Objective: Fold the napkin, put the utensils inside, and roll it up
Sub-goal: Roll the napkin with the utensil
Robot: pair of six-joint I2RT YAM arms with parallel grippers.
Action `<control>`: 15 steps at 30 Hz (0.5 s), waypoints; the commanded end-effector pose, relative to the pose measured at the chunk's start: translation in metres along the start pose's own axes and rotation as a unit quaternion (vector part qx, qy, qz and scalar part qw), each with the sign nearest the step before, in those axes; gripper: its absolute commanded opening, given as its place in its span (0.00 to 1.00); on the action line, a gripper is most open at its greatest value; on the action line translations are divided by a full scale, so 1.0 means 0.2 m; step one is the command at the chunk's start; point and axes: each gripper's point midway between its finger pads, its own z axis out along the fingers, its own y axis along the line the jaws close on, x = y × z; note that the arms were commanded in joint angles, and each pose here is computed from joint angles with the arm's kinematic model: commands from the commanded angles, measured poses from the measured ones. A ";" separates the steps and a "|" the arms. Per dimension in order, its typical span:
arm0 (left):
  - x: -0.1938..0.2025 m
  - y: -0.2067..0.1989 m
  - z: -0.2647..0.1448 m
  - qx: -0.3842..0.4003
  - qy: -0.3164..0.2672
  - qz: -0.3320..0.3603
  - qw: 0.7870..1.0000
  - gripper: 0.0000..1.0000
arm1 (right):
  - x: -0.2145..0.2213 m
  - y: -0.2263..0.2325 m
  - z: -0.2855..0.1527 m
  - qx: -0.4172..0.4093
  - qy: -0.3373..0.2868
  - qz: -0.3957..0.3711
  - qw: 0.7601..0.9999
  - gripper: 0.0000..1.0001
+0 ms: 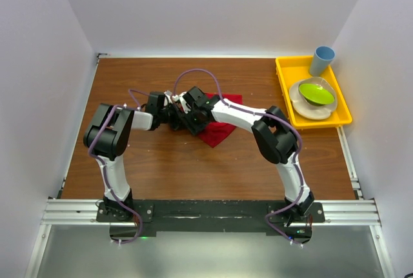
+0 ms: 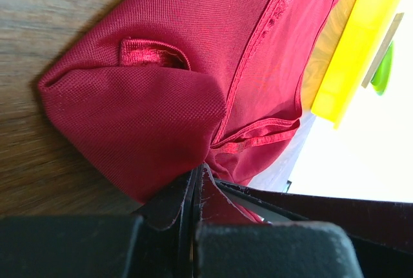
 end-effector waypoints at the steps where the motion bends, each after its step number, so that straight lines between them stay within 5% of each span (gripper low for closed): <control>1: 0.27 0.56 -0.04 -0.194 0.053 -0.079 0.976 0.00 | 0.06 -0.06 0.02 0.030 -0.003 -0.015 0.999 0.54; 7: 0.27 0.53 -0.04 -0.187 0.057 -0.088 0.977 0.00 | 0.24 -0.10 0.13 0.090 0.025 -0.026 0.995 0.55; 15: 0.24 0.39 -0.03 -0.149 0.064 -0.102 0.981 0.00 | 0.52 -0.17 0.21 0.165 0.069 -0.011 0.984 0.35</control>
